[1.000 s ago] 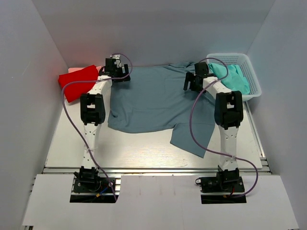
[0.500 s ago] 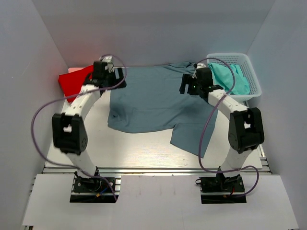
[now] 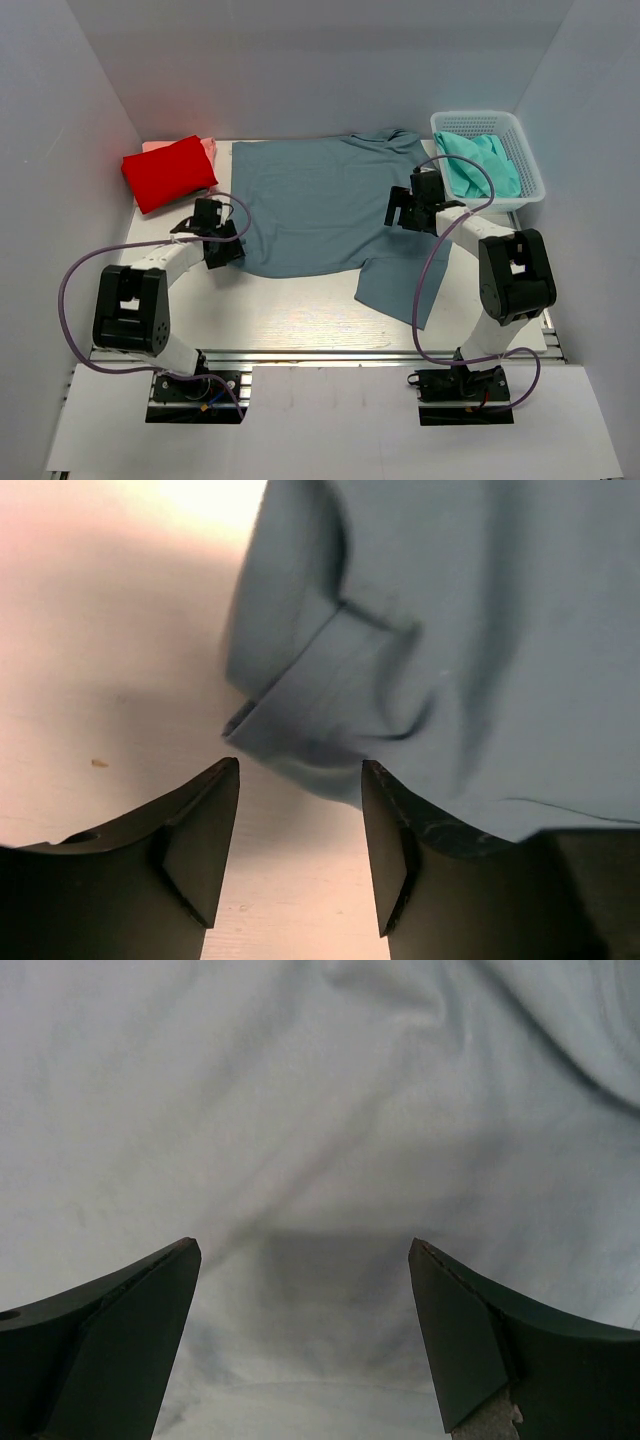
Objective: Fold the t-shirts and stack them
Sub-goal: Flatten out the tshirt
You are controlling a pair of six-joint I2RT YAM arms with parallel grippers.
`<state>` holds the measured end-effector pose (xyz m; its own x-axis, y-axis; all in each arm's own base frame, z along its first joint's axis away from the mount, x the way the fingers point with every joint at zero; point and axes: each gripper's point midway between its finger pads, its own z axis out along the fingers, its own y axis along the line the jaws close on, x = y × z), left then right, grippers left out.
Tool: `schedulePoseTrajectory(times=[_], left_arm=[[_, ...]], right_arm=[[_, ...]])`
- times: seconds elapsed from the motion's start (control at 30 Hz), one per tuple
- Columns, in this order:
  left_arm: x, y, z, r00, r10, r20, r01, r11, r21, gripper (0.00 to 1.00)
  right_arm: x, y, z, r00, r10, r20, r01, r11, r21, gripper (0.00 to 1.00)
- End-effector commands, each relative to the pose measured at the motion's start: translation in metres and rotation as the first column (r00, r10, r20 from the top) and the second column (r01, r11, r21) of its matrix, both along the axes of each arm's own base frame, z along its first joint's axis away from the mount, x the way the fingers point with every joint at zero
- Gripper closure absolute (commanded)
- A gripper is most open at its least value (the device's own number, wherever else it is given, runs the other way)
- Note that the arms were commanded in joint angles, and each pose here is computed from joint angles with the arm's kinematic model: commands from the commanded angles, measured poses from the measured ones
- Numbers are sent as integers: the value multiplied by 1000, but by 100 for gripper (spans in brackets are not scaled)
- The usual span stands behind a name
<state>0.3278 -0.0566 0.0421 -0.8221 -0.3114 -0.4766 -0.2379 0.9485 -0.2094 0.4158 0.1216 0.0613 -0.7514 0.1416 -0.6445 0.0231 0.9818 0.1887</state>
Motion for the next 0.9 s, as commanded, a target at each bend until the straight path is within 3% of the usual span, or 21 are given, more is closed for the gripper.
schedulePoseTrajectory(times=[0.0,0.23,0.4,0.53,0.57,0.63,0.77,0.87], left_arm=[[-1,8,-8,997,75,-7,-75,997,13,38],[0,33,-5,979,202,26,-204,976,78,38],[2,39,-13,973,229,22,-230,969,84,47],[3,35,-28,978,210,-10,-208,976,66,69],[4,29,-30,984,180,-19,-179,983,39,81],[4,23,-33,988,155,-29,-154,988,16,97],[-15,21,-33,989,135,-64,-135,991,7,100],[-24,35,-7,976,215,-23,-214,975,56,100]], right_arm=[[-5,-4,1,1000,-23,-4,24,1000,4,10],[-15,-12,-15,998,-41,-50,39,999,-31,10],[-15,-12,-22,997,-35,-68,32,999,-40,10],[-14,-15,-24,996,-48,-78,43,997,-57,10],[-15,-17,-26,995,-52,-83,47,997,-64,10],[-15,-18,-28,995,-57,-88,51,996,-70,10],[-15,-18,-29,994,-61,-92,54,996,-69,10],[-16,-17,-30,993,-61,-97,55,996,-64,10]])
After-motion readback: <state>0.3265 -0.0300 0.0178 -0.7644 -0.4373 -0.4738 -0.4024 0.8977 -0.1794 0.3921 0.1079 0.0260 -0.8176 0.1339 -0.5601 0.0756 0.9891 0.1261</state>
